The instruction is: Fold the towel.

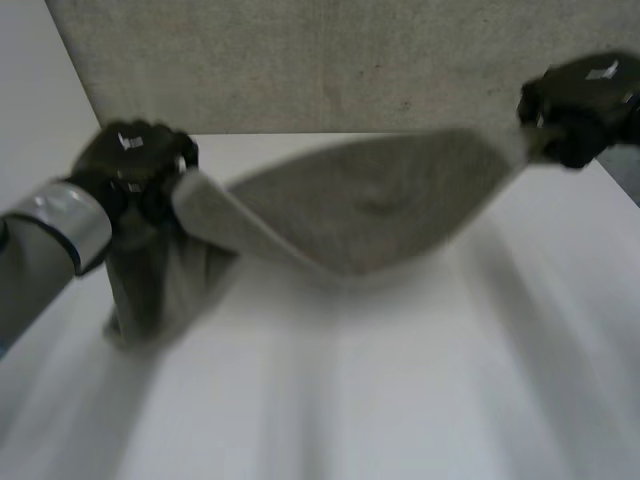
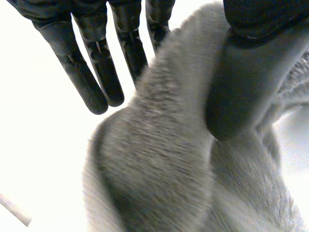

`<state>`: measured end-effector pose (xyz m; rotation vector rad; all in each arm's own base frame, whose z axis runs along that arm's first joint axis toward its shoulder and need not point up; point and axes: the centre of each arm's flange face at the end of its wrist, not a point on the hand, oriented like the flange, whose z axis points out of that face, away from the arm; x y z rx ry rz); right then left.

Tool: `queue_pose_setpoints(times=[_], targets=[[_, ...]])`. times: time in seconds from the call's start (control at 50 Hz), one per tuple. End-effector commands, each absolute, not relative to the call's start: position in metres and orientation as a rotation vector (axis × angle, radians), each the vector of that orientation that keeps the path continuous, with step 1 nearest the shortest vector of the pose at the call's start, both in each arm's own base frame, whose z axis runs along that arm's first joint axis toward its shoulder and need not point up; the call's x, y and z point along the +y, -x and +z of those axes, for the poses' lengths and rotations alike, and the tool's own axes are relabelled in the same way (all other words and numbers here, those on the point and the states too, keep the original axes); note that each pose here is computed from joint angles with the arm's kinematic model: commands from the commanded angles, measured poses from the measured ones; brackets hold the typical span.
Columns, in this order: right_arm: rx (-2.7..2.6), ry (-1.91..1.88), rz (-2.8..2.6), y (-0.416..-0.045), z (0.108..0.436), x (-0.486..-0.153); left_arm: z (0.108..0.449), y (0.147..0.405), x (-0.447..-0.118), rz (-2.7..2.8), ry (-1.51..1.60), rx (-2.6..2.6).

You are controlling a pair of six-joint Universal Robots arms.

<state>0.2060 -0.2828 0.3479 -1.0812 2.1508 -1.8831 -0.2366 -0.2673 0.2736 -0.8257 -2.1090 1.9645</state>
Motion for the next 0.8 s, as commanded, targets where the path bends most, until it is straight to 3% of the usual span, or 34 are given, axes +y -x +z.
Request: queue_pose_setpoints(times=[0.02,0.26,0.52,0.8], targets=[[2.207,1.323,-1.718,-0.228,0.312,-0.283,0.240,0.236,-0.256,1.815,0.870,-2.179],[2.217,1.332,-1.678,-0.245,0.280,-0.290,0.179,0.245,-0.257,1.554,0.921,-2.305],[2.251,1.341,-1.593,-0.244,0.248,-0.286,0.172,0.246,-0.259,1.543,0.936,-2.311],[2.244,1.353,-1.606,-0.245,0.243,-0.290,0.150,0.262,-0.253,1.497,1.177,-2.286]])
